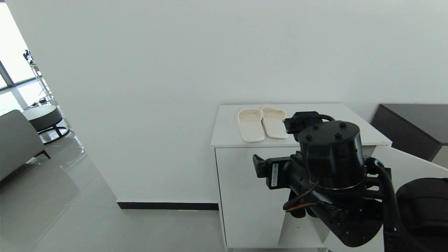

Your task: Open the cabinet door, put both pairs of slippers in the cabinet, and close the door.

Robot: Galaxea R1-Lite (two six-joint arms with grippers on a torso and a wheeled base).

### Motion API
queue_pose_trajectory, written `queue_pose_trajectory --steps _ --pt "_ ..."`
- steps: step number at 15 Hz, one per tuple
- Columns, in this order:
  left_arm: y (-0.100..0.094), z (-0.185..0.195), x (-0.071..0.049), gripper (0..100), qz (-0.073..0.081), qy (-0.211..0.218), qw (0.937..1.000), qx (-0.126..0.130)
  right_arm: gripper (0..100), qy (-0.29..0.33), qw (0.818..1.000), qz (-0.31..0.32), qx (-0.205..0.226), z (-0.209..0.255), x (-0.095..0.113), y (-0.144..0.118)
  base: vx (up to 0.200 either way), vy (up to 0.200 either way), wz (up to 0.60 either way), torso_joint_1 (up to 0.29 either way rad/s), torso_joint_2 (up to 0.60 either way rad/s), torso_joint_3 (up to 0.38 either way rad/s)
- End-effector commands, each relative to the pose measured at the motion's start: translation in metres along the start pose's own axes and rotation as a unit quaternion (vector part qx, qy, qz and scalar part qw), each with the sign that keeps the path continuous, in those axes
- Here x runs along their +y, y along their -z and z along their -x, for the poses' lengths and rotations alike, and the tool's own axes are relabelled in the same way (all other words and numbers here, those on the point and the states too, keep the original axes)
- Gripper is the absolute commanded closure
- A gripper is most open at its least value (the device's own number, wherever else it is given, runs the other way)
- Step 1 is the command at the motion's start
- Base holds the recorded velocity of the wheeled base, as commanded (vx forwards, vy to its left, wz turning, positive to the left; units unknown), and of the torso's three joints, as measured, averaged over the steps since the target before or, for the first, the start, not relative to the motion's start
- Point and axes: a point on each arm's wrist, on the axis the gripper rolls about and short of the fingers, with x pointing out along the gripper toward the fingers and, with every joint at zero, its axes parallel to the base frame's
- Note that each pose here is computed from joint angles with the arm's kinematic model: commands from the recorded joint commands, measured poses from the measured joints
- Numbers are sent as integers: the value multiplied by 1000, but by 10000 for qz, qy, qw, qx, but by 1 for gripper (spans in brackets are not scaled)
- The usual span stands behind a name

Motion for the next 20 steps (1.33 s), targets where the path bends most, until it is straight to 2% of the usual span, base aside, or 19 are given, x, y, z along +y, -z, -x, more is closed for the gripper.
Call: queue_pose_trajectory --steps 1,9,13,20 --pt "0 0 0 100 -16 -4 10000 14 0 164 9997 99 117 -13 -3 9 0 0 0 0 0 0" --pt "0 0 0 100 -9 -12 10000 14 0 384 9990 149 195 -39 -7 22 200 0 0 4 0 2" --pt "0 0 0 100 -1 -12 10000 14 0 413 9989 229 39 -60 -6 15 200 0 0 2 2 0" --pt "0 0 0 100 14 -12 10000 7 0 449 9987 225 53 -95 -8 15 0 0 0 0 0 0"
